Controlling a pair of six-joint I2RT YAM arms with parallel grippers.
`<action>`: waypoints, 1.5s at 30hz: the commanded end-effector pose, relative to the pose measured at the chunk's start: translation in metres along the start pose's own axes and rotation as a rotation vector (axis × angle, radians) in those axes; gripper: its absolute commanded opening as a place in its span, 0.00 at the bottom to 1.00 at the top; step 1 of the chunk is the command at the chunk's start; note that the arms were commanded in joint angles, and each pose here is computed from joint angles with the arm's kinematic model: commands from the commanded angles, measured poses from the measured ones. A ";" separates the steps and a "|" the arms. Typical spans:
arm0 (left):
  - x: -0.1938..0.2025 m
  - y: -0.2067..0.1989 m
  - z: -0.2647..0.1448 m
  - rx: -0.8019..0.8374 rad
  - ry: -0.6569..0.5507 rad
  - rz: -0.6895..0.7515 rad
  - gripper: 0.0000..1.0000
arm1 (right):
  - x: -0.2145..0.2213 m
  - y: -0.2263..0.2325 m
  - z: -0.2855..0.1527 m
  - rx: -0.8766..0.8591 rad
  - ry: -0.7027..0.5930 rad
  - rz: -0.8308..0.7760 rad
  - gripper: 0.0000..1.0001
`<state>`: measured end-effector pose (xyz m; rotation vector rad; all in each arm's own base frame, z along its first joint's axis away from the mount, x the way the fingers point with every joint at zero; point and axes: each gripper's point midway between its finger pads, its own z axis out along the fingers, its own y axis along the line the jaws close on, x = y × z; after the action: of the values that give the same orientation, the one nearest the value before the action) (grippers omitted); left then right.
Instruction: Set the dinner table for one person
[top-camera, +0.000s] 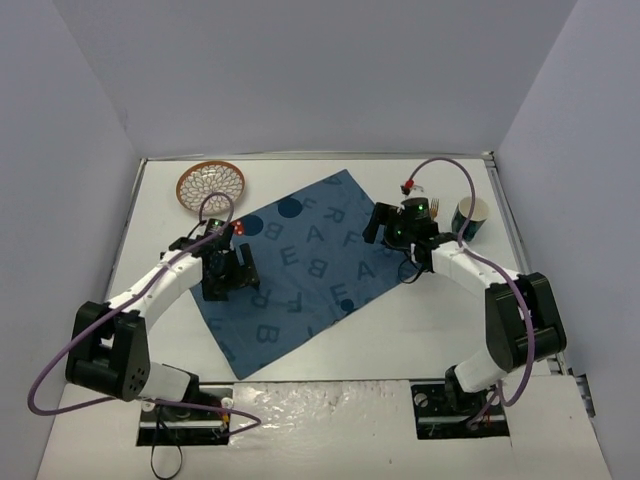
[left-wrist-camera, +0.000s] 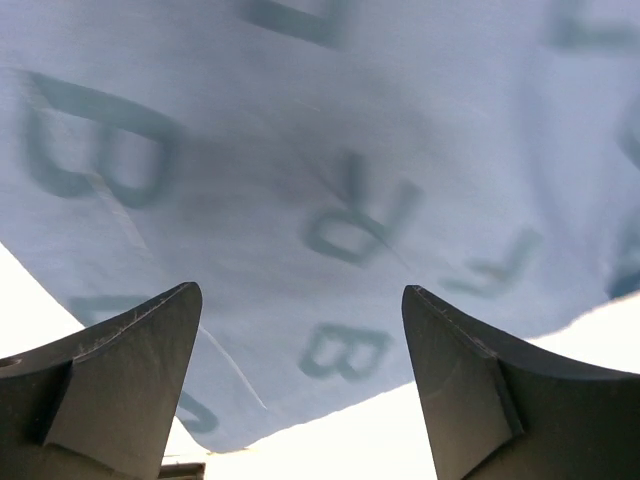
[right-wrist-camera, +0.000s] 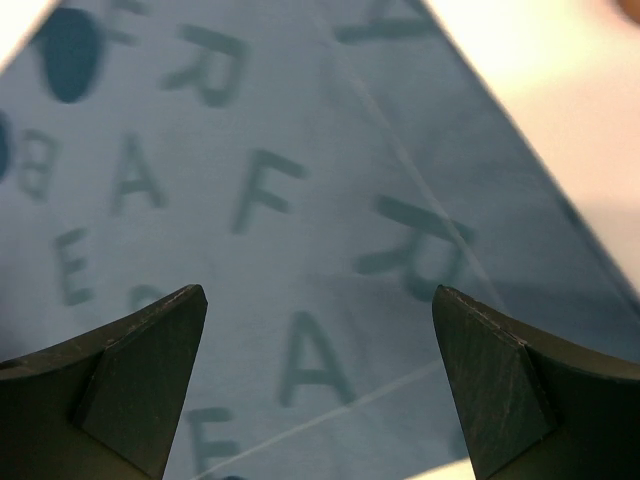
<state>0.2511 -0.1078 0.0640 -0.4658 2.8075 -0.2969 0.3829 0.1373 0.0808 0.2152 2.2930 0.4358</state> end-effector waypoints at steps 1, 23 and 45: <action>0.020 -0.025 -0.030 0.080 0.003 0.073 0.78 | -0.036 0.041 -0.003 -0.128 -0.094 -0.048 0.93; 0.110 0.036 0.021 -0.066 0.211 -0.020 0.77 | -0.033 0.030 0.109 -0.163 0.003 -0.120 0.93; 0.023 -0.024 -0.027 0.064 -0.048 0.024 0.80 | -0.045 0.018 0.009 -0.104 -0.085 0.031 0.95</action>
<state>0.2057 -0.1246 0.0812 -0.4609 2.7894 -0.3382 0.4374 0.1558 0.1013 0.1034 2.2084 0.5450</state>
